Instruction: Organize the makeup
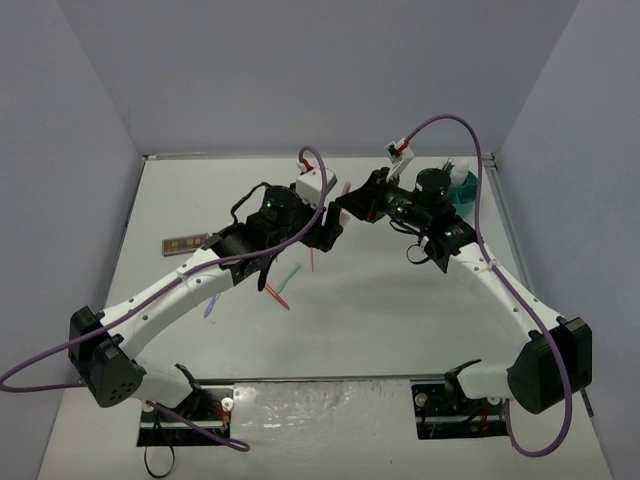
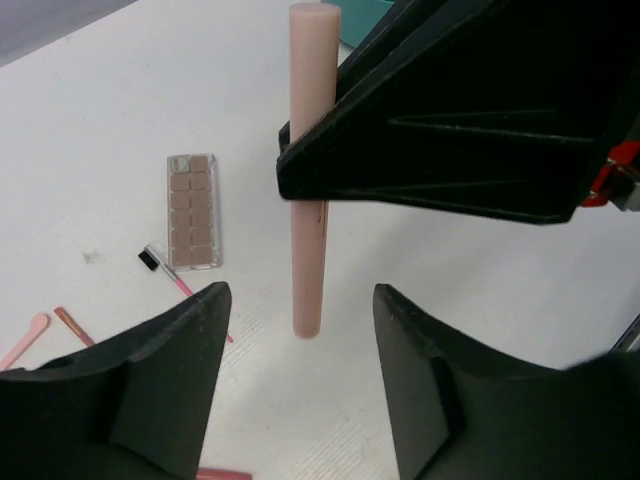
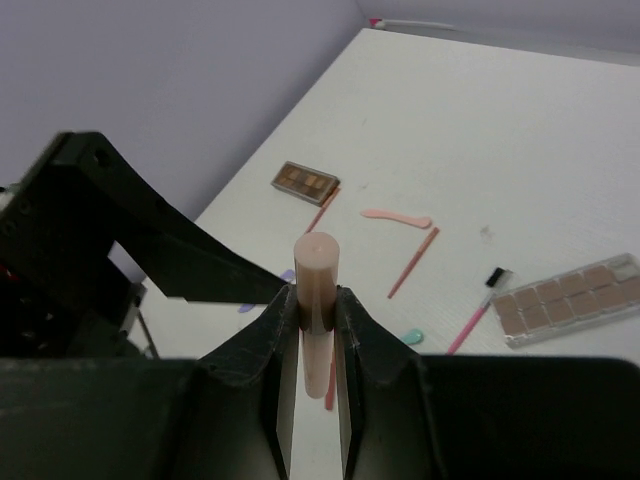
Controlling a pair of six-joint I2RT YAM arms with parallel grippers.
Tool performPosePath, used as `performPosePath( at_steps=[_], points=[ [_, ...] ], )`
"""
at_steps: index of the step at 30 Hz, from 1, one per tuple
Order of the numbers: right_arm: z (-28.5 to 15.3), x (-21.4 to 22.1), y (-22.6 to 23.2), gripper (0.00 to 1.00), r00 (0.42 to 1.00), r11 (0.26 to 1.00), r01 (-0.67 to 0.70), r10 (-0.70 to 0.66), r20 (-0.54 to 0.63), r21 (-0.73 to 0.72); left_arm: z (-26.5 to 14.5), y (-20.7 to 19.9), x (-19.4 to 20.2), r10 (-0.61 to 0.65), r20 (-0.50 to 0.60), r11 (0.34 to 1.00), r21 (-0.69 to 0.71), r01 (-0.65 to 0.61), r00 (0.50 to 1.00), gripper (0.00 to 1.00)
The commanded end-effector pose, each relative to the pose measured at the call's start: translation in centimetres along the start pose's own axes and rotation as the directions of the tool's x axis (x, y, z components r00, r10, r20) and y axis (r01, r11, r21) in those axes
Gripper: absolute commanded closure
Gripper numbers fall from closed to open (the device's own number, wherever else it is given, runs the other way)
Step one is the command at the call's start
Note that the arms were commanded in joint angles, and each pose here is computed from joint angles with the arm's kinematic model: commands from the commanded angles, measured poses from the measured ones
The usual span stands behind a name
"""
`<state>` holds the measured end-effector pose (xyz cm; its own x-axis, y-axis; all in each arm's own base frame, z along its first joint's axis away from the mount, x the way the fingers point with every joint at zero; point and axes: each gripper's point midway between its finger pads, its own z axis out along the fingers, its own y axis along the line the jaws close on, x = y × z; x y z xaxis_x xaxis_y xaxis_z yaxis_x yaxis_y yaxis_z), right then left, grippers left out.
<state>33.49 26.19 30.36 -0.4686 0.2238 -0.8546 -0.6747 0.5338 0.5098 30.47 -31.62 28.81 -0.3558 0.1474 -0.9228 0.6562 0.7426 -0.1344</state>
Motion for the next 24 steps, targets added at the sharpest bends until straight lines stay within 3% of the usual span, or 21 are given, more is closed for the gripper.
performPosePath(
  at_steps=[1, 3, 6, 14, 20, 24],
  points=[
    [-0.9, -4.4, -1.9, 1.0, 0.985, 0.981, 0.117, -0.134, 0.106, 0.152, -1.2, 1.4, -3.2, -0.018, 0.085, 0.996, -0.089, 0.025, 0.996, 0.23],
    [-1.3, -5.5, -3.4, 1.0, 0.979, 0.965, 0.131, -0.162, 0.125, 0.227, -1.5, 2.4, -2.8, -0.026, 0.071, 0.99, -0.134, 0.035, 0.997, 0.11],
    [-2.6, -7.1, -7.2, 1.0, 0.967, 0.904, 0.136, -0.21, 0.146, 0.405, -2.8, 4.7, -2.1, -0.056, 0.054, 0.971, -0.229, 0.067, 0.997, 0.03],
    [-8.0, -13.4, -17.0, 1.0, 0.892, 0.622, 0.07, -0.389, 0.23, 0.78, -10.0, 14.0, 0.7, -0.228, 0.034, 0.848, -0.484, 0.216, 0.973, 0.03],
    [-8.6, -14.9, -23.4, 1.0, 0.865, 0.429, 0.052, -0.47, 0.174, 0.902, -15.3, 17.7, 3.0, -0.193, 0.038, 0.763, -0.623, 0.174, 0.98, 0.03],
    [-9.2, -15.9, -25.8, 1.0, 0.837, 0.379, 0.002, -0.508, 0.206, 0.925, -16.5, 19.0, 4.4, -0.175, 0.072, 0.723, -0.667, 0.178, 0.982, 0.03]
  ],
)
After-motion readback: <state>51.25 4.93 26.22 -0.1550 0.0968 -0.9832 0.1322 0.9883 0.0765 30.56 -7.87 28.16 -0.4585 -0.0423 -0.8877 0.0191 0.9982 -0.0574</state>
